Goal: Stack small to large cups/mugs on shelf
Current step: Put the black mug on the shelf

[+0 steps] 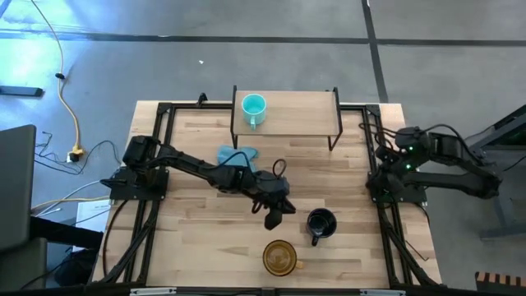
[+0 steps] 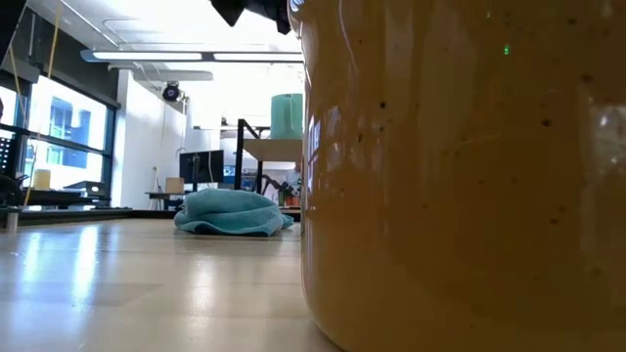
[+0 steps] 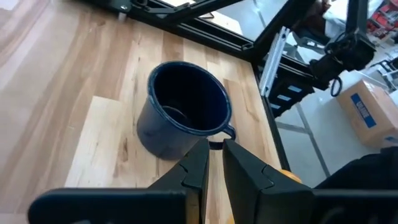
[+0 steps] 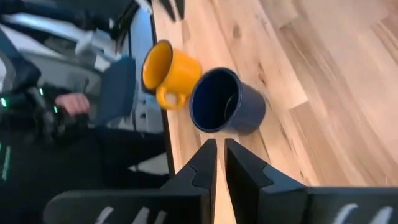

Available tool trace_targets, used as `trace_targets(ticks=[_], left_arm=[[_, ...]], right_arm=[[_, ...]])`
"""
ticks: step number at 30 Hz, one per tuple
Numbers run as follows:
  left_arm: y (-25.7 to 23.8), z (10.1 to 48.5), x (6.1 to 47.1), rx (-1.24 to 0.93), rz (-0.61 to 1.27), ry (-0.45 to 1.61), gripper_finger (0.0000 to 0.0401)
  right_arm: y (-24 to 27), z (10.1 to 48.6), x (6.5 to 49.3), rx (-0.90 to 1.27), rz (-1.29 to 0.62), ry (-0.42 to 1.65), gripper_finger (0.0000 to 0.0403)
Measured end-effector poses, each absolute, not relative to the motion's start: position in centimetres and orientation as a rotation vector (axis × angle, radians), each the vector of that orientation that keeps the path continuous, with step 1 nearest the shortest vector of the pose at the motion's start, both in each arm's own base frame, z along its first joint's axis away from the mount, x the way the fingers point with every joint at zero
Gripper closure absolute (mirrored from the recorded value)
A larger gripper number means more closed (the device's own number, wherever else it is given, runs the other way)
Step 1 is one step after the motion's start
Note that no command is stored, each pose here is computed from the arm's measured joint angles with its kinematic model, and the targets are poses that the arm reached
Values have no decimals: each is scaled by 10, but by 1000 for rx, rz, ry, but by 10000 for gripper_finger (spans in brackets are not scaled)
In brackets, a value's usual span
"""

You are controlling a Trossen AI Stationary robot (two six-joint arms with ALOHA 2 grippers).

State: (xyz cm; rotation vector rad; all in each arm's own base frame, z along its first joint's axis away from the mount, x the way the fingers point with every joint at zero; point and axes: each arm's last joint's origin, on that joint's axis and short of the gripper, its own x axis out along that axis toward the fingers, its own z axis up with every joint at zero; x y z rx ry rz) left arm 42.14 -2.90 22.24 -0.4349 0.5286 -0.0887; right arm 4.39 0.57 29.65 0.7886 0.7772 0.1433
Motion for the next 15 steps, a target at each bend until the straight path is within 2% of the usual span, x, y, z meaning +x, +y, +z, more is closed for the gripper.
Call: trace_targets(ticks=[9,15], left_arm=[[-28,223,422,-428,-64,521,364],[-28,221,421,-450,-51,538,364]], right_arm=[[3,293,56,462,283,729,379],[0,264,75,415,353,612,379]])
